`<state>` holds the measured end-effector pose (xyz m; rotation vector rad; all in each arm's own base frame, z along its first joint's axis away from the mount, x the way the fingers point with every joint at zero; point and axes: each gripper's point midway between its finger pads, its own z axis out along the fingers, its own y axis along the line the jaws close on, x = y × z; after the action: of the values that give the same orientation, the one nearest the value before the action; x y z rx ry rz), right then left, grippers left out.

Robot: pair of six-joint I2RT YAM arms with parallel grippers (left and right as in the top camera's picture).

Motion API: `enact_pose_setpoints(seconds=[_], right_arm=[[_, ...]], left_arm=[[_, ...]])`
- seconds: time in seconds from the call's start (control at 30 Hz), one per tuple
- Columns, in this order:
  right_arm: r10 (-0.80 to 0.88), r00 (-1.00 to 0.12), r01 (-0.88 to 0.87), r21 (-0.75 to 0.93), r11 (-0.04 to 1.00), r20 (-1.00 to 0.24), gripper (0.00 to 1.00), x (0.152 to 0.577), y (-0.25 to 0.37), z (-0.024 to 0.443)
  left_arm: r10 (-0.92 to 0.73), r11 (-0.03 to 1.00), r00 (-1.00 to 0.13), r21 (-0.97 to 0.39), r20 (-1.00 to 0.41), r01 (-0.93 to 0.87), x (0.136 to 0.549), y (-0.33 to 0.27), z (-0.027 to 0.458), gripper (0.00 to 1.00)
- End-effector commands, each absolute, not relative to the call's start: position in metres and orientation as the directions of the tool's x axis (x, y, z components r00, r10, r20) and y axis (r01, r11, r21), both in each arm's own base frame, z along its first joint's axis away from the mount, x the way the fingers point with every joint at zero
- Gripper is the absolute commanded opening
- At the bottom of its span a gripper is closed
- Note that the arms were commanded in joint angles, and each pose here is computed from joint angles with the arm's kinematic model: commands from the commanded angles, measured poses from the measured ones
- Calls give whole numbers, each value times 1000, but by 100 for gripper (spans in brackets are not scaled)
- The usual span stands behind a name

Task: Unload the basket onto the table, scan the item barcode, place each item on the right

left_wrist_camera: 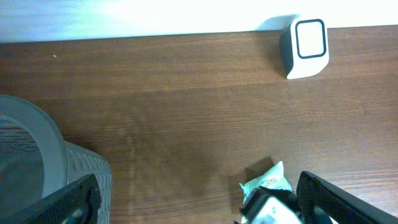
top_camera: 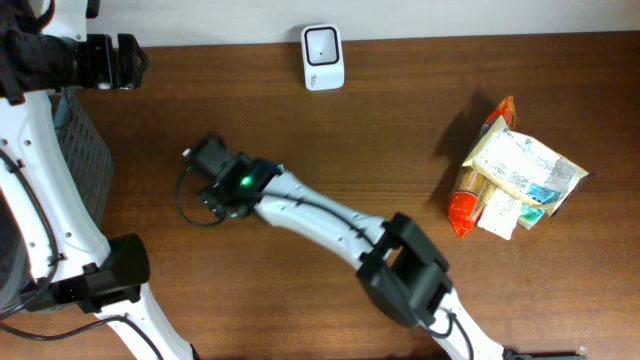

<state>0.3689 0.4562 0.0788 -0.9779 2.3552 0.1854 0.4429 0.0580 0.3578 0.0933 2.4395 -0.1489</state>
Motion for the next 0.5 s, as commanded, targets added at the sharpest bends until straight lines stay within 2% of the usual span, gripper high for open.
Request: enact_pose_setpoints(seconds=[0.0,0.1,0.17,0.27,0.33,0.4,0.47], right_arm=[[-555,-616,-498,-269,824,-559,67,387,433,48],[-585,-631,-488,-326,810,-509,57,386,423,20],[-599,-641,-492,-342,801,-480,46,382,417,15],[-608,-648,-492,-357,794,-459,4,381,412,14],[-607,-651,-491,-358,794,-455,4,381,409,24],[-592,-664,-496,-324,806,-456,4,384,405,57],[-562,-689,-541,-192,819,-457,4,384,403,107]], left_arm=[[33,990,-755,-81,-655,113,441,58,363,99],[33,990,-755,-81,-655,113,441,58,363,99],[33,990,-755,-81,-655,113,441,58,363,99],[33,990,-755,-81,-655,113,441,58,363,99],[33,990,-755,-81,-655,113,441,58,363,99],[33,990,-755,-81,-655,113,441,58,363,99],[33,990,-755,-81,-655,113,441,58,363,99]])
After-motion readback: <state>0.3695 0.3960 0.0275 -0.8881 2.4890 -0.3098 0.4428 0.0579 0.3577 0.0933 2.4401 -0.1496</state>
